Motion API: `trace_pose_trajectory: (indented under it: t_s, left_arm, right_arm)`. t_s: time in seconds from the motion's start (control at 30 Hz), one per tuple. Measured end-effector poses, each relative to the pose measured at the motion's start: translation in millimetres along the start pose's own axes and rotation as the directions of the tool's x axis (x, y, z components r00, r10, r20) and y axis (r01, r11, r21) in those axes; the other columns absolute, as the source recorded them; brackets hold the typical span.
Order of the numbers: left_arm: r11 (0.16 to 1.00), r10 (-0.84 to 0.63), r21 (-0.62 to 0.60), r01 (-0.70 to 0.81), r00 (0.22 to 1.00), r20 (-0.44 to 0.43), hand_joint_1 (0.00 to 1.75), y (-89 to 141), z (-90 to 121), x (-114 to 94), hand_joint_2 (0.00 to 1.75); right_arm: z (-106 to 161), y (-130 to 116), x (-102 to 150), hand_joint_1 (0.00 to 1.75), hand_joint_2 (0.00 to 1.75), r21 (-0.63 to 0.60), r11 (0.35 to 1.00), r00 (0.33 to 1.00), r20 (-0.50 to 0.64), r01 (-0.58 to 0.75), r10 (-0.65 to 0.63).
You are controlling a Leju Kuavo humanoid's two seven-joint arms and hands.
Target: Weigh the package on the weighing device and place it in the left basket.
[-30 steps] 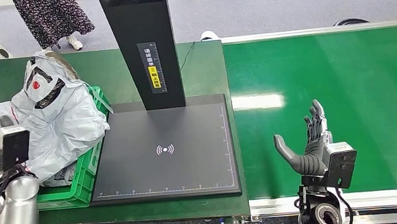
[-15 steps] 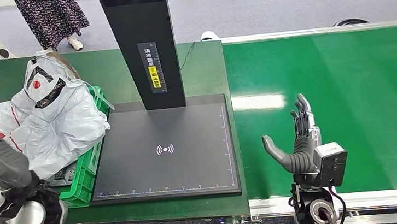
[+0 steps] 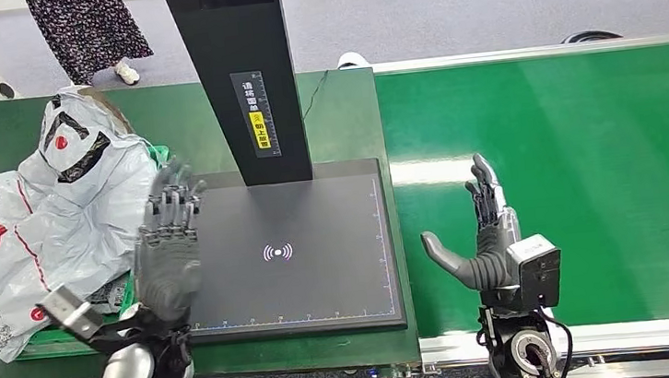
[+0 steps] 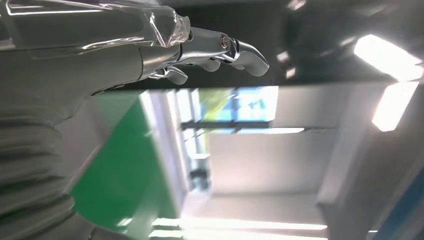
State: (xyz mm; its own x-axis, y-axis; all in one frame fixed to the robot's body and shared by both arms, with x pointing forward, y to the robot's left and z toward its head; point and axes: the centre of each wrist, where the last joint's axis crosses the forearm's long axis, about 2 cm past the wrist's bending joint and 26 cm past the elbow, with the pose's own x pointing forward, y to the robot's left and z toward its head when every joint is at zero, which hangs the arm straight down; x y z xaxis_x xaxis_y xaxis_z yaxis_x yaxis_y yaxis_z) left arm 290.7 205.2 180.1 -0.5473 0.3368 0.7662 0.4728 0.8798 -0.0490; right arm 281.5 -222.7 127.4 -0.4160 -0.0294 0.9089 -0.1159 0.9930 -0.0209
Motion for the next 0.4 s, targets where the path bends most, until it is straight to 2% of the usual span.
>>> trace_pose_trajectory:
  t_s: [0.23, 0.4]
  left_arm:
    - [0.997, 0.081, 0.006, -0.082, 0.975, -0.205, 0.0, -15.1, 18.2, -42.8, 1.75]
    - [0.998, 0.064, 0.036, -0.055, 0.949, -0.308, 0.0, -16.3, 31.6, -66.6, 1.75]
  right_arm:
    - [-0.3, 2.4, -11.3, 0.0, 1.75, 0.015, 1.0, 0.992, -0.122, 0.012, -0.01]
    - [2.5, 5.3, -20.7, 0.0, 1.75, 0.036, 0.998, 0.983, -0.178, 0.052, -0.044]
